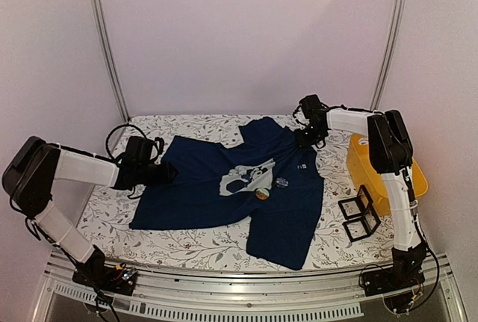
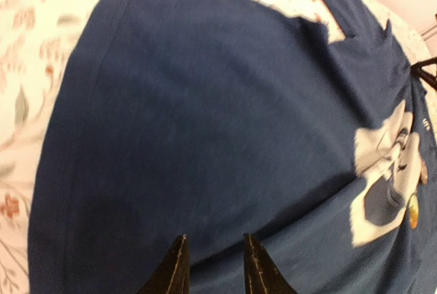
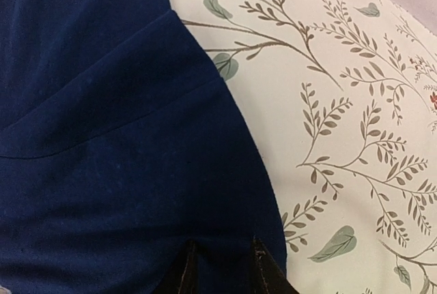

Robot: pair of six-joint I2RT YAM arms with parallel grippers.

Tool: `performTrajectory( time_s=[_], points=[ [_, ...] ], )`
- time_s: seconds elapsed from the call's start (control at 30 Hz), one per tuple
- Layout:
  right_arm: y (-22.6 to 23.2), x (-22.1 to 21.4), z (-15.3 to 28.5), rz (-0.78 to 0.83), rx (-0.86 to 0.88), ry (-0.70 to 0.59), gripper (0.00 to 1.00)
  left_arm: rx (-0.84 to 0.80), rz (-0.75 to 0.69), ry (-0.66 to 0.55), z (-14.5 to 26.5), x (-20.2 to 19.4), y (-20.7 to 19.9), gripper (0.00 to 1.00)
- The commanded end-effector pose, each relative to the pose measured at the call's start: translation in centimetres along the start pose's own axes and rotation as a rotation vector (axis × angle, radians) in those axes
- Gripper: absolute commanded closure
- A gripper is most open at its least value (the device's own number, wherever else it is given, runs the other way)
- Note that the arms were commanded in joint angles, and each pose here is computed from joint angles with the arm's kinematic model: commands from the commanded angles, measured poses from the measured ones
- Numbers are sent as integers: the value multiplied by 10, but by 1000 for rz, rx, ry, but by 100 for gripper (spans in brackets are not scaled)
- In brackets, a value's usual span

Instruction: Pin the brooch onto the clothing

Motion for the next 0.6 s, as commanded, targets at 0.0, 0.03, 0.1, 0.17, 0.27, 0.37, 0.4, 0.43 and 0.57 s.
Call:
performTrajectory(
  time_s=[0.0,0.03,0.1,0.17,0.27,0.37,0.4,0.43,0.57],
  points=[
    [17,34,67,74,-17,-87,74,-33,-97,-156,-14,82,-37,74],
    [26,36,82,83,-14,-105,74,-16,-103,-145,-25,93,-39,76],
    [49,26,106,106,2,-120,74,22,-118,-112,-51,105,-35,80],
    [77,1,120,130,52,-97,76,53,-126,-78,-75,109,-28,81],
    [123,-45,143,122,165,-35,86,106,-123,29,-116,105,-11,83],
    [161,-85,161,147,238,21,97,87,-107,72,-138,106,-11,86],
    [172,-101,164,146,248,53,100,82,-96,75,-142,106,-11,86],
    [181,-114,168,155,259,79,100,78,-83,72,-145,107,-11,86],
    [207,-174,171,132,308,215,100,82,-13,94,-159,106,0,87]
  ],
)
Point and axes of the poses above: each gripper's point midway between its finger pads, its own z axis back along the fingers, its own y axis along the line the jaws close on, x = y × z, the point moved 6 cm from there along z, back along the fingers, and after that the axes turned 9 degrees about z, right-handed, at the moved point
